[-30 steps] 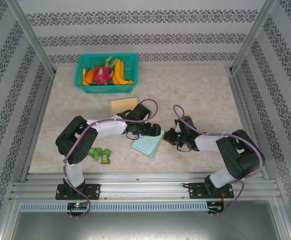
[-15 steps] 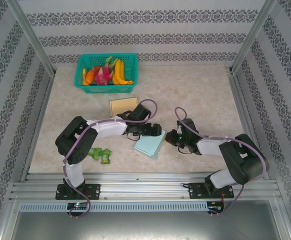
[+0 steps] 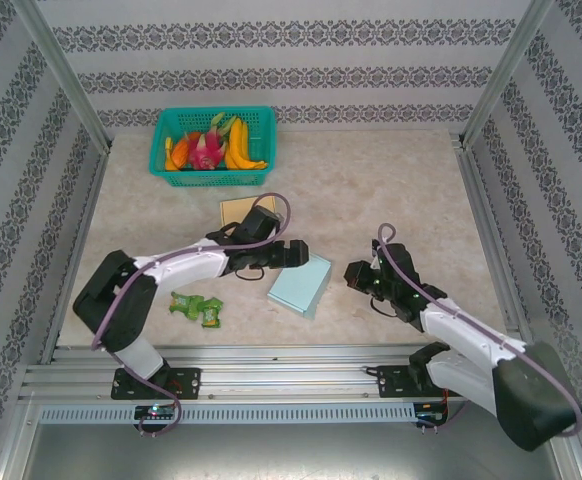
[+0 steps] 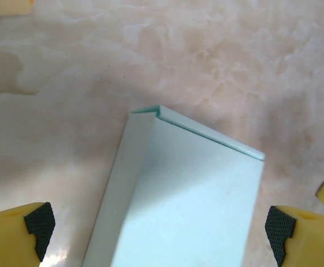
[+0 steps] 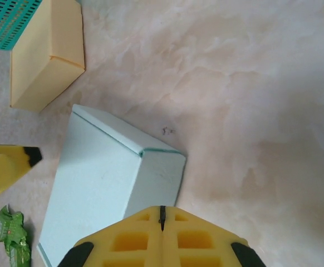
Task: Fold the paper box
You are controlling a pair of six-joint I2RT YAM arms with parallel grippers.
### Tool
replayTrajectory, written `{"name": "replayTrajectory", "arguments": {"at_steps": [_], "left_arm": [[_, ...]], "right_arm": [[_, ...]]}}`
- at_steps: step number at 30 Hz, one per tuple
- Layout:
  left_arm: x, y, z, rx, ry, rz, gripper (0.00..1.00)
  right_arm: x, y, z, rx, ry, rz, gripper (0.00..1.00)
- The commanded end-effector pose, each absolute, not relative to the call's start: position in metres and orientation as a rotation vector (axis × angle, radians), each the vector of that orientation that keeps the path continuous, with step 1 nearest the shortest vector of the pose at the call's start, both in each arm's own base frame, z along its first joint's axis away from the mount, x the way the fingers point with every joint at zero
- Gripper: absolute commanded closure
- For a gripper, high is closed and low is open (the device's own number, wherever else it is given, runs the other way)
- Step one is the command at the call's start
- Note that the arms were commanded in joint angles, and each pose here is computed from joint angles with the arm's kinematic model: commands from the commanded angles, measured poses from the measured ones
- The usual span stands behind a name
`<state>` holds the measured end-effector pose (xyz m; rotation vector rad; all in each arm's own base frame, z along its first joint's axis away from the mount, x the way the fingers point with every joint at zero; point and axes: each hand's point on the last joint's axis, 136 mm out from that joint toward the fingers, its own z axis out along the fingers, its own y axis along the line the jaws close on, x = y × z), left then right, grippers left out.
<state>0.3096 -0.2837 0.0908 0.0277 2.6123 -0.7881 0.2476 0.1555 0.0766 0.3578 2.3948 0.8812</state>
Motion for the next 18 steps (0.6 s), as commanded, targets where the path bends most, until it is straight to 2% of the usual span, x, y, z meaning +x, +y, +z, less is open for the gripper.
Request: {"name": "replayTrajectory", "arguments": {"at_steps": [1, 11, 18], "left_arm": [[0.302, -0.27, 0.104, 0.032, 2.563, -0.774, 0.01], [0.267, -0.238, 0.083, 0.034, 2.586, -0.727, 0.0], [0.26, -0.254, 0.076, 0.037, 2.6, -0.854, 0.0]], "right_arm": [[0.224, 0.145, 0.058, 0.351, 2.474, 0.799, 1.0], [0.19, 0.16, 0.049, 0.242, 2.528, 0.753, 1.0], [0.171, 0.187, 0.037, 0.129, 2.593, 0.727, 1.0]]}}
